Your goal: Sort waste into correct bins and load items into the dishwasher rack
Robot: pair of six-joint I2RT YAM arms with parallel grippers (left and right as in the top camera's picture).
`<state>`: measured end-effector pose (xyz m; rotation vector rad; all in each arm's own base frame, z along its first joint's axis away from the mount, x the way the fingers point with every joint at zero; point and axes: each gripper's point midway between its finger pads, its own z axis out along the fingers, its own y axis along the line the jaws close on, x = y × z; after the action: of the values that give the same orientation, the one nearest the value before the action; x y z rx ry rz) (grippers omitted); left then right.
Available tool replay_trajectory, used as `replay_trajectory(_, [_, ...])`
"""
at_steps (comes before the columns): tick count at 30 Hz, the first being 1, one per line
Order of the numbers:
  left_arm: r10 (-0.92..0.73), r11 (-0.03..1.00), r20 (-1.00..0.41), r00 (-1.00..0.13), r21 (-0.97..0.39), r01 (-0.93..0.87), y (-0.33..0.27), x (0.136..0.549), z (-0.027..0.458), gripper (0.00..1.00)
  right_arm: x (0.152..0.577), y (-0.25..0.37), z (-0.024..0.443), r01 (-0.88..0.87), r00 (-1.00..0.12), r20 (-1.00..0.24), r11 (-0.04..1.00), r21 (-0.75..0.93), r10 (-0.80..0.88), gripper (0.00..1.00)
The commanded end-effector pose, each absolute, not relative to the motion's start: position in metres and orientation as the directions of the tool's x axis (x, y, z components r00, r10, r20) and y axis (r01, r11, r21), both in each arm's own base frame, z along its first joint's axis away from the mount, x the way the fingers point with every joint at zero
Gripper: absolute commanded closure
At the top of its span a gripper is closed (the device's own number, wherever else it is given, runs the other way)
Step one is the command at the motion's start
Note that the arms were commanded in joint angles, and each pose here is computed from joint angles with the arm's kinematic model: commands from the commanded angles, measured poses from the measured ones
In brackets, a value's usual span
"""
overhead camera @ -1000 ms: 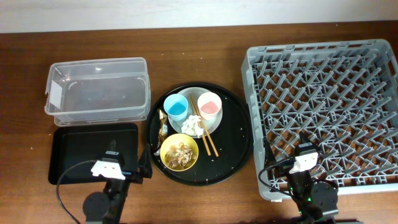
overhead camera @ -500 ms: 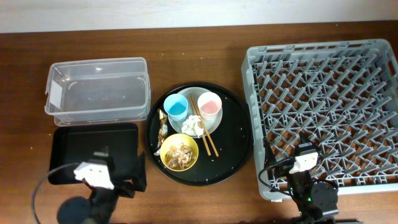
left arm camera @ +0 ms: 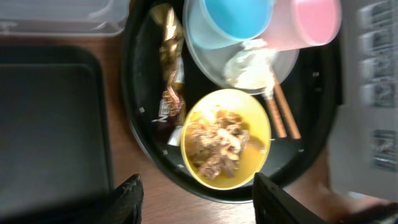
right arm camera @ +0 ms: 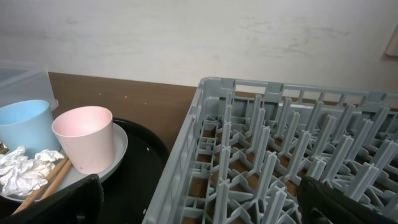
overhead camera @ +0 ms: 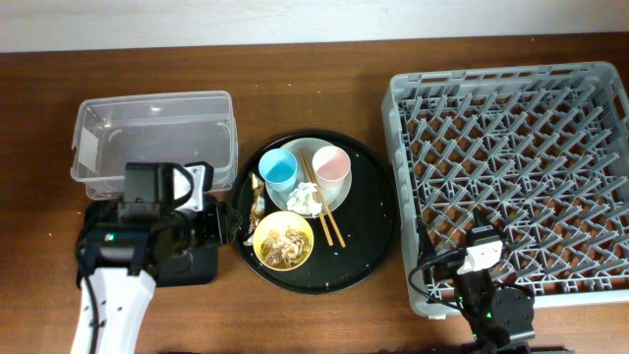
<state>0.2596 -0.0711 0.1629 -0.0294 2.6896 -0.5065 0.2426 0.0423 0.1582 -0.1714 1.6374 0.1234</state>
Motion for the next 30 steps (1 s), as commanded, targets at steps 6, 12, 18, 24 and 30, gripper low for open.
replay_trajectory(6, [-0.003, 0.994, -0.416, -0.910, -0.102, 0.044, -0.084, 0.291, 0.133, 0.50, 0.242, 0.042, 0.156, -0.184, -0.073, -0.997, 0.983, -0.023, -0.038, 0.02])
replay_trajectory(12, [0.031, 0.997, -0.350, -0.936, -0.055, 0.053, -0.102, 0.313, 0.085, 0.50, 0.242, 0.042, 0.156, -0.184, -0.073, -0.997, 0.983, -0.023, -0.038, 0.02])
replay_trajectory(18, [0.038, 0.998, -0.295, -0.955, -0.035, 0.050, -0.107, 0.328, 0.039, 0.50, 0.242, 0.042, 0.156, -0.184, -0.073, -0.997, 0.983, -0.023, -0.038, 0.02])
replay_trajectory(24, [0.029, 0.999, -0.231, -0.973, -0.018, 0.034, -0.106, 0.326, 0.012, 0.51, 0.242, 0.042, 0.156, -0.184, -0.073, -0.997, 0.983, -0.023, -0.038, 0.02])
replay_trajectory(30, [0.028, 0.999, -0.238, -0.971, -0.025, 0.035, -0.108, 0.328, 0.010, 0.89, 0.242, 0.042, 0.156, -0.184, -0.073, -0.997, 0.983, -0.023, -0.038, 0.02])
